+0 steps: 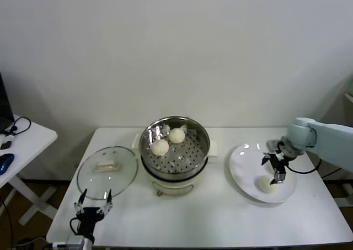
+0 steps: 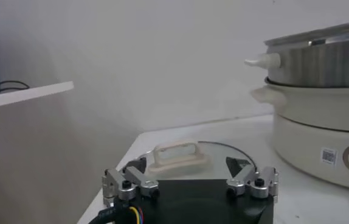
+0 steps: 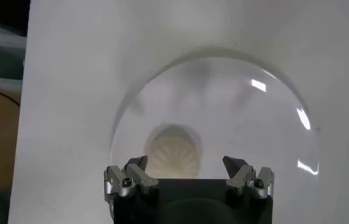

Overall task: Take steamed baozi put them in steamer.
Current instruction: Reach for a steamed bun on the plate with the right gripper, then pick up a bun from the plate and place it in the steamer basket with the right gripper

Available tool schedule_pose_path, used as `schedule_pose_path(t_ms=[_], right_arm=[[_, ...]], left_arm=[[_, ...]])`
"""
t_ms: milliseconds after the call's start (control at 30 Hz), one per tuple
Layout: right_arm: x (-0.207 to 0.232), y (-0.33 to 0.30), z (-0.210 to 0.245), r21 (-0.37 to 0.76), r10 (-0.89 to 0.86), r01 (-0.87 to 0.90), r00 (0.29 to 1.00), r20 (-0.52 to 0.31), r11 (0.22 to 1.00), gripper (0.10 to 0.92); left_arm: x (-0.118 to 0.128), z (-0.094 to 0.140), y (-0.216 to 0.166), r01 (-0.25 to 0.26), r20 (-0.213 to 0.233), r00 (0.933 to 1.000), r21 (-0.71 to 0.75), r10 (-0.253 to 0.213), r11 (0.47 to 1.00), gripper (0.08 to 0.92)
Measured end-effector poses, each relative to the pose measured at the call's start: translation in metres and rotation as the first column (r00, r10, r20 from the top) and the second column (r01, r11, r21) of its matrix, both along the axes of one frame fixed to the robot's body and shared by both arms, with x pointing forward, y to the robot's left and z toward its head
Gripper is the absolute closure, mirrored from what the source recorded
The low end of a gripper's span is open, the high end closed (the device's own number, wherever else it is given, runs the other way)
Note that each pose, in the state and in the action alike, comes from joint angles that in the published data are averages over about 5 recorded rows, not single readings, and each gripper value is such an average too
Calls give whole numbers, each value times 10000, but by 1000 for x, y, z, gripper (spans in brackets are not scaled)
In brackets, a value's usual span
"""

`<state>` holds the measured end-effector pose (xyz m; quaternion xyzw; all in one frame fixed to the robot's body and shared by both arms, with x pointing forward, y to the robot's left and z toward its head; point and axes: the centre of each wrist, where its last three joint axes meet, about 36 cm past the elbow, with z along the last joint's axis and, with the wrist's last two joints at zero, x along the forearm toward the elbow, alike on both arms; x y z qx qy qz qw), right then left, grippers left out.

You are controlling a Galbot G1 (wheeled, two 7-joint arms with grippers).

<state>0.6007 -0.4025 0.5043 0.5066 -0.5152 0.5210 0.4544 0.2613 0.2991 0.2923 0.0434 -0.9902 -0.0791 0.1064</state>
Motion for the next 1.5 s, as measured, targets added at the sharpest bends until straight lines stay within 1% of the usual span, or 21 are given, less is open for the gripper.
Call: schedule_pose_path(t_ms=[833,933,1300,1500], right_arm=[[-4,-4,-44,-235,-256,252,9996,-139,9994,201],[-4,-4,-48,-262,-271,267,9995,-144,9993,220],[-3,-3,-48,-273,-252,250,9997,-64,9993,346],[-3,-3,-34,-186,-134,133,9999,-53,9997,360]], left_arm=[[1,3,0,-4,74,10000,-7,4,10000,177],[1,3,0,-14,73,10000,0,14,10000,177],[1,3,-1,-11,74,10000,-7,11,10000,177],[1,4,0,0,72,10000,6,0,10000,177]])
